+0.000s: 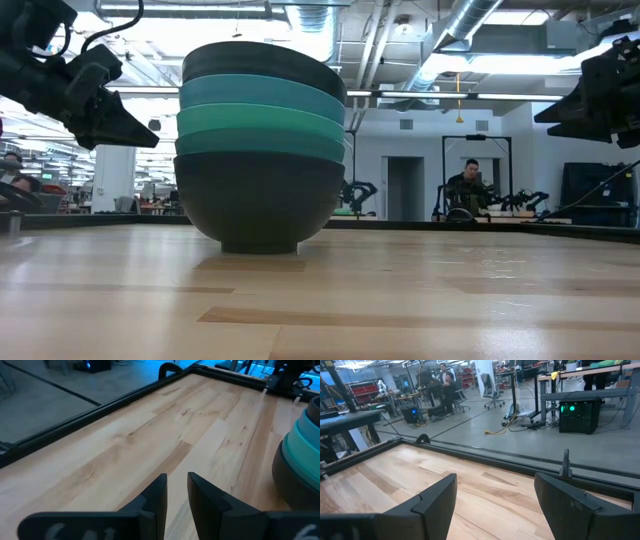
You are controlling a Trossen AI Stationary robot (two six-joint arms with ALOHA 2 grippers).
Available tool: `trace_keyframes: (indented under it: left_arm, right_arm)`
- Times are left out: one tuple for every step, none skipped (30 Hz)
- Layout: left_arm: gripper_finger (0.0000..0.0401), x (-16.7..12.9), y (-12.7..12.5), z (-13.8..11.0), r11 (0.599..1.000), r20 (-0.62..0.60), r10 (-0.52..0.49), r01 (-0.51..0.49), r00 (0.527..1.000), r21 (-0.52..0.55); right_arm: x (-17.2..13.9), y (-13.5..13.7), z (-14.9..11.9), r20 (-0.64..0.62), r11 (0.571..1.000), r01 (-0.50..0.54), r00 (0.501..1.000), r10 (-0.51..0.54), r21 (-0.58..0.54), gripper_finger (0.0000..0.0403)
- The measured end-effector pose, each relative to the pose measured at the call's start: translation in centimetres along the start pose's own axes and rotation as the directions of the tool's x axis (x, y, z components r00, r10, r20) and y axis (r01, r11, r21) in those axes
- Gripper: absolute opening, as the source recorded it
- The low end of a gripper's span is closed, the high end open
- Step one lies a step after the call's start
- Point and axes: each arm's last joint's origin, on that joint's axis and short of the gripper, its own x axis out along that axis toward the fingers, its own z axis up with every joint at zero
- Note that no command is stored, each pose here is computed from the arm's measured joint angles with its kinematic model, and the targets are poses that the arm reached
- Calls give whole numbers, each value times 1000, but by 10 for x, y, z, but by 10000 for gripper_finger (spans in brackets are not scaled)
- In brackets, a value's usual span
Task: Nest bowls inside each other
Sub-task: Return to Home Position
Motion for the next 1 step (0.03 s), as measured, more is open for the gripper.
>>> trace_keyframes:
  left_arm:
    - [66,0,0,0,1000,0,0,0,1000,0]
  right_arm:
    - [0,0,0,0,1000,0,1000,0,0,292]
